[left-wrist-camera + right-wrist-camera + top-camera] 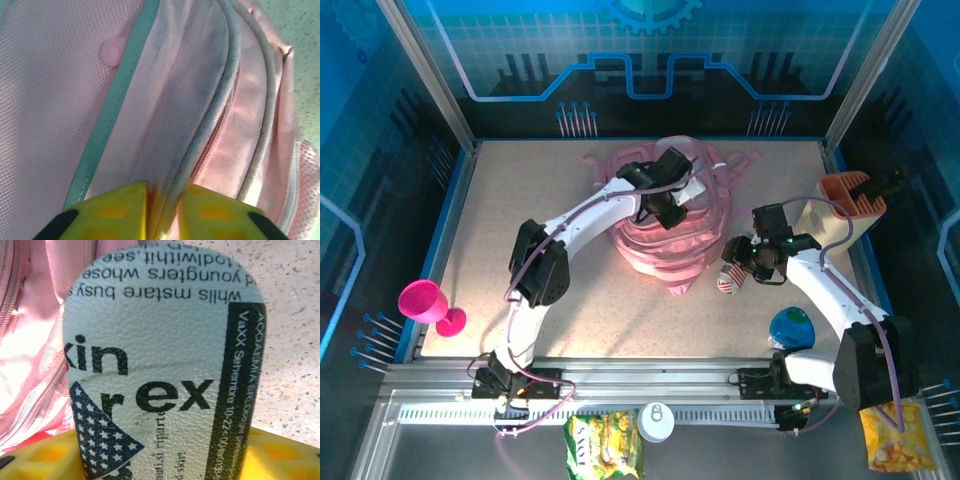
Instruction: Pack the student bag
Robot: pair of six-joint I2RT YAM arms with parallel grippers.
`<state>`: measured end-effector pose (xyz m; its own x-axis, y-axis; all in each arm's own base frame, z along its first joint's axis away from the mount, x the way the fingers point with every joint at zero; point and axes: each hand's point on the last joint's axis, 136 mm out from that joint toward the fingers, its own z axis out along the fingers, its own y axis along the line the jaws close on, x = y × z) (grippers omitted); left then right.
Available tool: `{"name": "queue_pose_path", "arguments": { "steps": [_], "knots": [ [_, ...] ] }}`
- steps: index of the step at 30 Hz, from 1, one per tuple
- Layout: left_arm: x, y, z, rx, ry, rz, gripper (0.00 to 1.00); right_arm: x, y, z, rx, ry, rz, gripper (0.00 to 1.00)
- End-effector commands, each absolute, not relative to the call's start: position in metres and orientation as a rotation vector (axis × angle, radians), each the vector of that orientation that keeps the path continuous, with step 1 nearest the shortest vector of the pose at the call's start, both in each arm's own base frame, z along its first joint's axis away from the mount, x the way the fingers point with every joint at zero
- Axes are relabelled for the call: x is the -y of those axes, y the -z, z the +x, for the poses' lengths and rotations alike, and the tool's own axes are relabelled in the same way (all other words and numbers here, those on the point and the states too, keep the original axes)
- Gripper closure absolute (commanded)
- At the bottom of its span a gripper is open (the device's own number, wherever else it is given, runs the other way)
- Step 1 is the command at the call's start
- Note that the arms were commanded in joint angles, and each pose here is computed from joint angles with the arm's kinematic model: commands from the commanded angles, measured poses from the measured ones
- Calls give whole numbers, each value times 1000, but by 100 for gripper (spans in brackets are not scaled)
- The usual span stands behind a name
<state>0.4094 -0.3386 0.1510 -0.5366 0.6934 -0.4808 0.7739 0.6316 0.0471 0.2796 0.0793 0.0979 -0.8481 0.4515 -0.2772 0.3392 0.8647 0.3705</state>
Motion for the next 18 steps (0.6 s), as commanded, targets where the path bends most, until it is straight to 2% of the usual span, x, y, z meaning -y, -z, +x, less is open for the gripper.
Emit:
{"name": "queue_pose_path", "arguments": {
  "steps": [1, 10, 18],
  "knots": [
    [337, -167, 415, -2439, 437, 1061, 82, -86, -121, 294, -2594, -552, 599, 38],
    [343, -201, 424, -2391, 677, 906, 94, -114, -143, 315, -2509, -791, 595, 39],
    [358, -255, 415, -2235, 778, 849, 96, -150, -190, 362, -2345, -1042, 589, 40]
  ]
}}
